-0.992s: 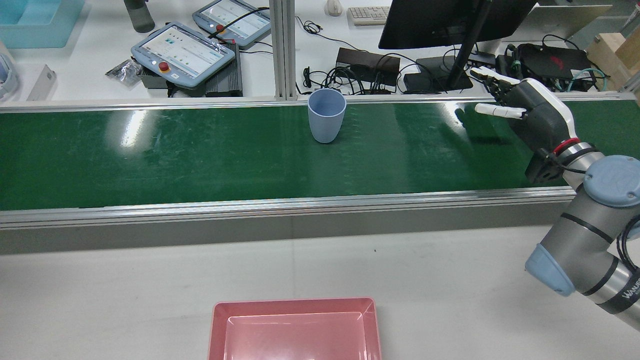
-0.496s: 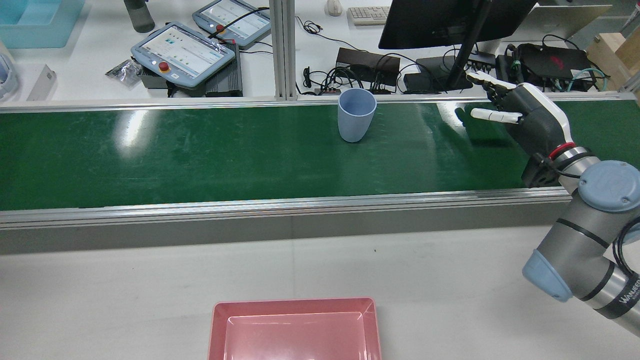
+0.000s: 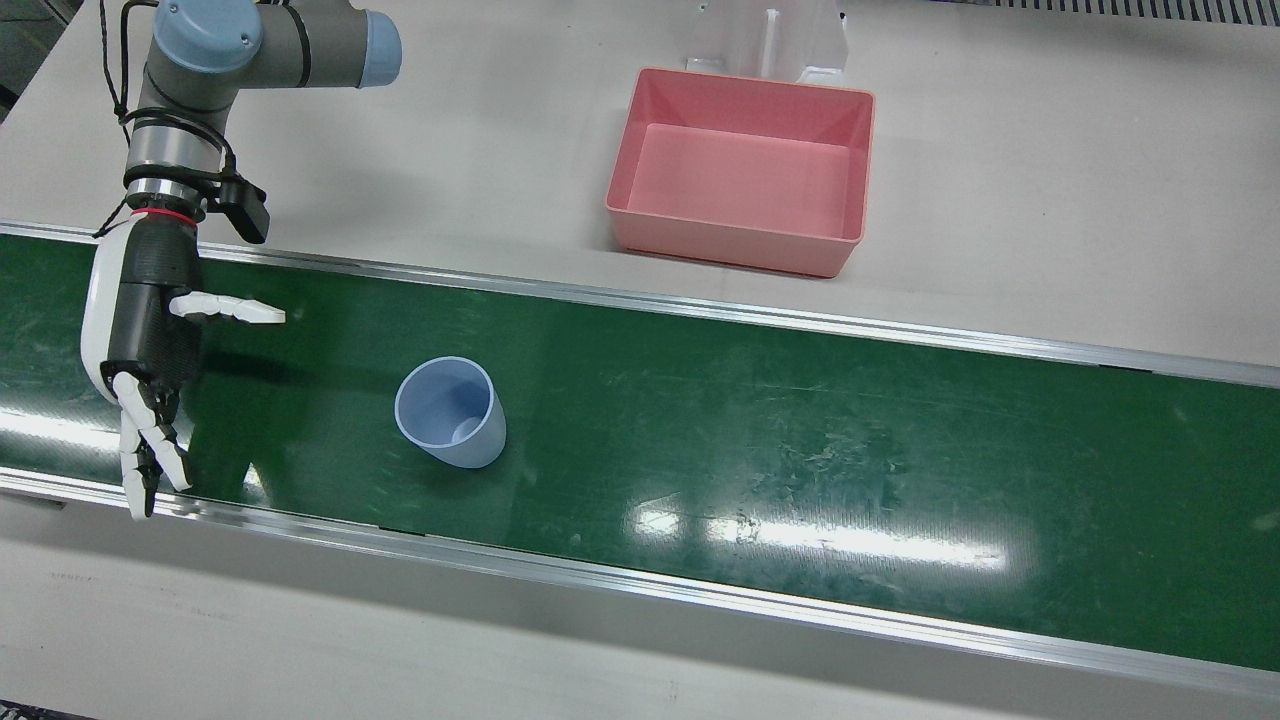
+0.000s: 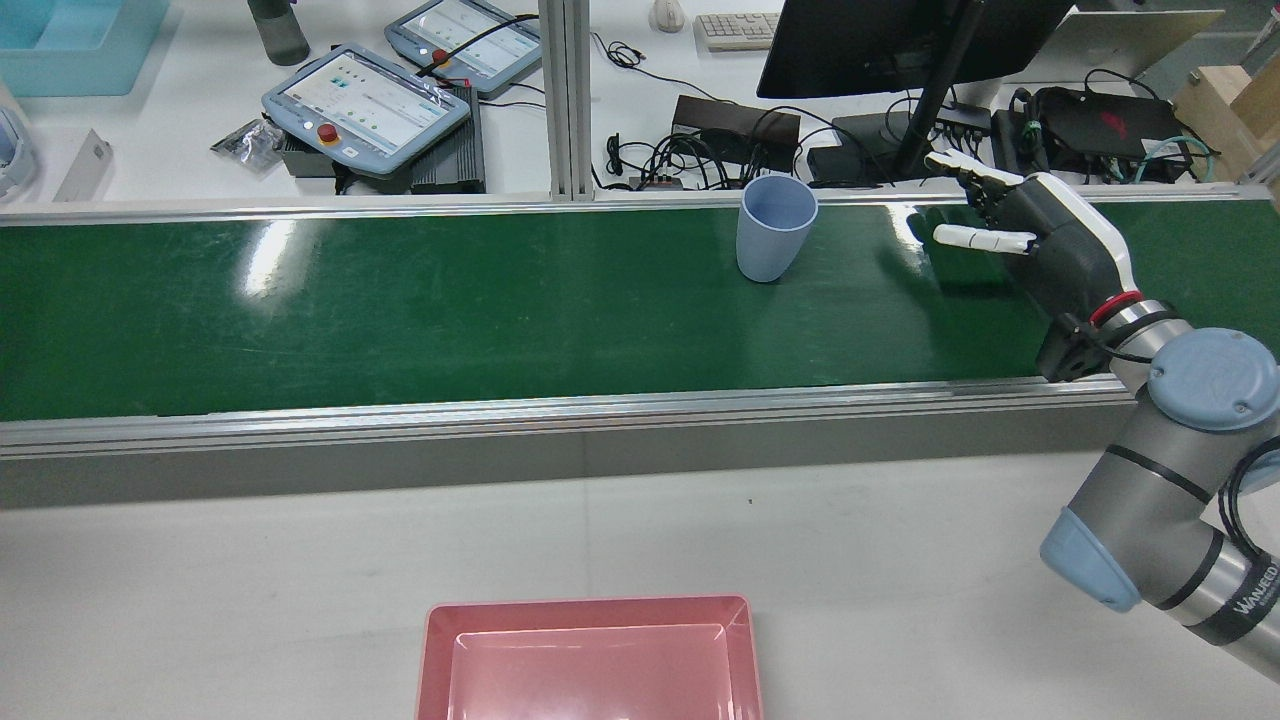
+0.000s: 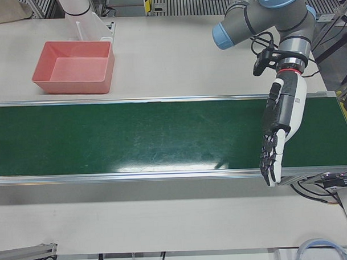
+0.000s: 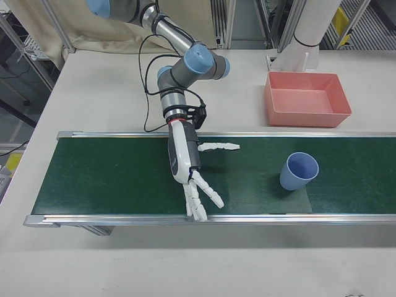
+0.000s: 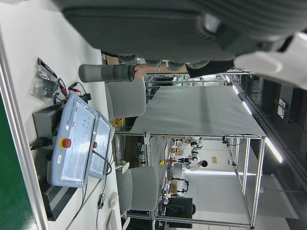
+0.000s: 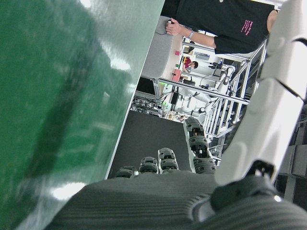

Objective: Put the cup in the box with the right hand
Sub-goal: 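Close the right hand around the light blue cup on the belt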

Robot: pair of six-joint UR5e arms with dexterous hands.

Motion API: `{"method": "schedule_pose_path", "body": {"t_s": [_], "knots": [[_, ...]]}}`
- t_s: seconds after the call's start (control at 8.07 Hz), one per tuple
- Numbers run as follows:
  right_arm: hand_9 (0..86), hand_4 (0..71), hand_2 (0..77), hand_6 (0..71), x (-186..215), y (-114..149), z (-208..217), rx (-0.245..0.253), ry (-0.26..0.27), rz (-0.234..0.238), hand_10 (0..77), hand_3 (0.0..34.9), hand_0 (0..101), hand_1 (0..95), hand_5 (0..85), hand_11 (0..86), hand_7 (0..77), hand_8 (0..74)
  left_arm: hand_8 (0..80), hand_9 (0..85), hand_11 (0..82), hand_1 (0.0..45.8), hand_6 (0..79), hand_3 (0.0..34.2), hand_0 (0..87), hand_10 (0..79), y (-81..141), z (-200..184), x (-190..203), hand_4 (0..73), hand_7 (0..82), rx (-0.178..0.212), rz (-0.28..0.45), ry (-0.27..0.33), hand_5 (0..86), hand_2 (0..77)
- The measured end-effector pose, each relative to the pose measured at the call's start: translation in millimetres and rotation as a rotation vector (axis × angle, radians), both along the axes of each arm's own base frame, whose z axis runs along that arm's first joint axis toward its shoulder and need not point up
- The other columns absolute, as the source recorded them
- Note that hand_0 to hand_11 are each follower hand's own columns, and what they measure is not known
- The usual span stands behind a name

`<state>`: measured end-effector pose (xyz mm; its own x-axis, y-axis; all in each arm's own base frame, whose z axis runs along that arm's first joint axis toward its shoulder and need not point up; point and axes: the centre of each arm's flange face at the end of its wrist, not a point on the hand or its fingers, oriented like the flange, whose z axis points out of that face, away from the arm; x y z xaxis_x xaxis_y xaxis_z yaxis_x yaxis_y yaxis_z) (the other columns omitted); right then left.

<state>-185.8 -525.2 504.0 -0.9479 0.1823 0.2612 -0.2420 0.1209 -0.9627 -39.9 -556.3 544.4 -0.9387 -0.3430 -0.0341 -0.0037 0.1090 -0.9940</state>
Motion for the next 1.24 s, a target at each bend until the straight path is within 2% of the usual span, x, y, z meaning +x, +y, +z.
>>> {"method": "schedule_pose_path", "body": {"t_s": [0.87, 1.24], "knots": [[6.0, 3.3, 9.8, 4.4, -17, 5, -4, 0.006, -0.008, -0.019, 0.5, 0.0, 46, 13.6, 3.3, 1.1, 11.4, 2.7, 0.0, 0.0, 0.0, 0.5, 0.5, 0.0, 0.0, 0.0, 0, 0, 0, 1.1, 0.5, 0.0, 0.0, 0.0, 0.0, 1.1], [6.5, 3.3, 11.4, 3.3, -15, 5, -5, 0.007, -0.016, 0.001, 0.0, 0.0, 46, 14.7, 3.3, 1.1, 11.4, 2.7, 0.0, 0.0, 0.0, 0.5, 0.5, 0.0, 0.0, 0.0, 0, 0, 0, 1.1, 0.5, 0.0, 0.0, 0.0, 0.0, 1.1]]}}
